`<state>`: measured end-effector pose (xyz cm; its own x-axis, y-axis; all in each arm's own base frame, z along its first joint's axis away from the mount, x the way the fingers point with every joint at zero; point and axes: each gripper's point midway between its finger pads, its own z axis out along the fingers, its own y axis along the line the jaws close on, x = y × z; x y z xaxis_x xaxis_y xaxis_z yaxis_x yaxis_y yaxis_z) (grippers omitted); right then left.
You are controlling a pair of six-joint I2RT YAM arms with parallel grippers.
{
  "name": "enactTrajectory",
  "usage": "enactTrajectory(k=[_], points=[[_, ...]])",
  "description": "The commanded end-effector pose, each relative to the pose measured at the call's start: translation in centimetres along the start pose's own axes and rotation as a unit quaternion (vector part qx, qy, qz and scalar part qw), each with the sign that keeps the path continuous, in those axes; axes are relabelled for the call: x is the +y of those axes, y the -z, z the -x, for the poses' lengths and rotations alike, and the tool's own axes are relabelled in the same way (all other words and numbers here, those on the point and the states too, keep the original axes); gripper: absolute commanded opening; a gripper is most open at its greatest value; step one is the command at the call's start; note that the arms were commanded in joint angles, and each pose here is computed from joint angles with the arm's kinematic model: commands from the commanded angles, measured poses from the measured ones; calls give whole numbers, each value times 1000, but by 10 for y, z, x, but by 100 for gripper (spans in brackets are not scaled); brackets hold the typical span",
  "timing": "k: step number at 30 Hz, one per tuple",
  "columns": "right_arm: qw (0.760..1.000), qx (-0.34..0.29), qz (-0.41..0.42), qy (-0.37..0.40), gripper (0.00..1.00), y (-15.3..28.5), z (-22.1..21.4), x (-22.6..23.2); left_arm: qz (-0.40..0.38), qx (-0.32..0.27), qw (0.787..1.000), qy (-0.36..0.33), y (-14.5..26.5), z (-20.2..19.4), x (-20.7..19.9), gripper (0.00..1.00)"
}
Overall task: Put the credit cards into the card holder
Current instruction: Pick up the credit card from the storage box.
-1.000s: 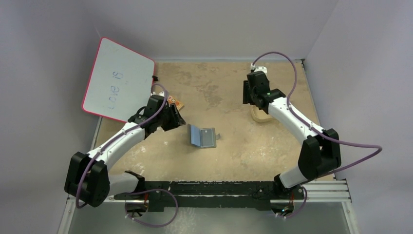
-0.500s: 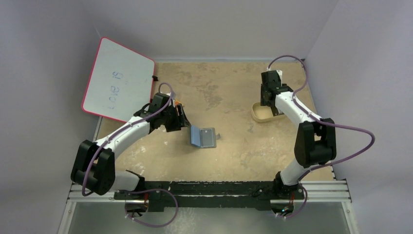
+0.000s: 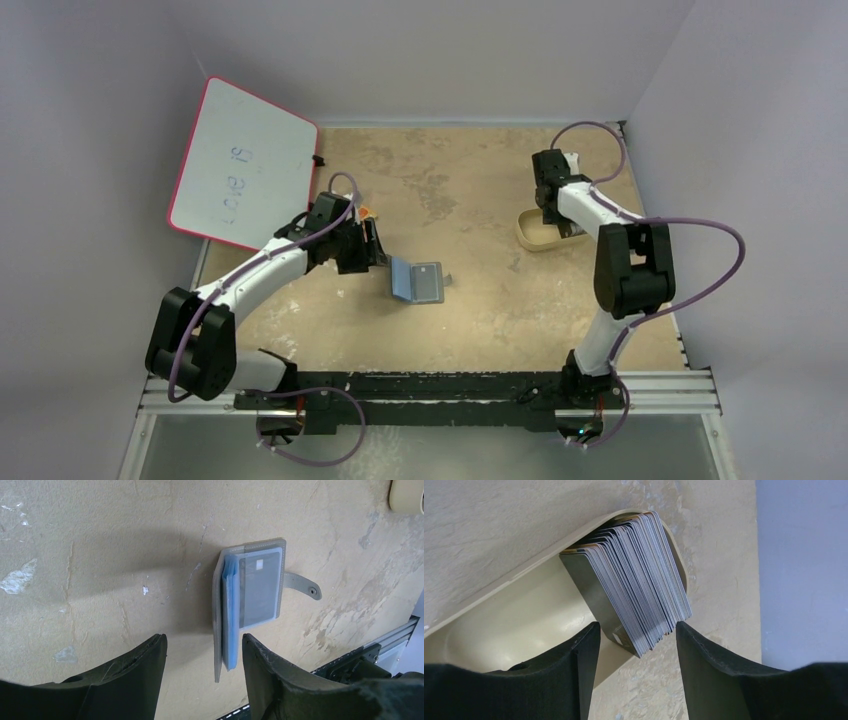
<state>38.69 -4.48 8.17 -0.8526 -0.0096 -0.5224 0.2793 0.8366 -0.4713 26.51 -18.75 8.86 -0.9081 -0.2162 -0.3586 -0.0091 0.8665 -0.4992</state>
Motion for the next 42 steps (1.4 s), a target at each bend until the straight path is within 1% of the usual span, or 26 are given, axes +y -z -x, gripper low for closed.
enactTrajectory(k=[1, 4, 10, 18, 22, 35, 39, 42], points=[[999, -10, -33, -3, 59, -2, 13, -13, -18, -21, 999, -26, 10, 13, -13, 56], [999, -9, -33, -2, 58, -5, 14, -13, -17, -24, 999, -27, 10, 14, -13, 56], [999, -16, -42, -8, 50, -2, 18, -17, -16, -26, 999, -25, 11, 15, -12, 56], [999, -18, -48, -15, 44, -1, 20, -20, -14, -24, 999, -26, 9, 16, -12, 56], [999, -27, -41, -21, 37, 3, 24, -21, -13, -24, 999, -24, 9, 15, -11, 56], [998, -46, -31, -29, 21, 14, 35, -25, -8, -24, 999, -21, 7, 15, -9, 56], [998, -50, -6, -34, 15, 21, 39, -20, -6, -26, 999, -20, 7, 15, -8, 56], [996, -60, 40, -43, 9, 34, 43, -8, -8, -26, 999, -16, 6, 15, -9, 55]])
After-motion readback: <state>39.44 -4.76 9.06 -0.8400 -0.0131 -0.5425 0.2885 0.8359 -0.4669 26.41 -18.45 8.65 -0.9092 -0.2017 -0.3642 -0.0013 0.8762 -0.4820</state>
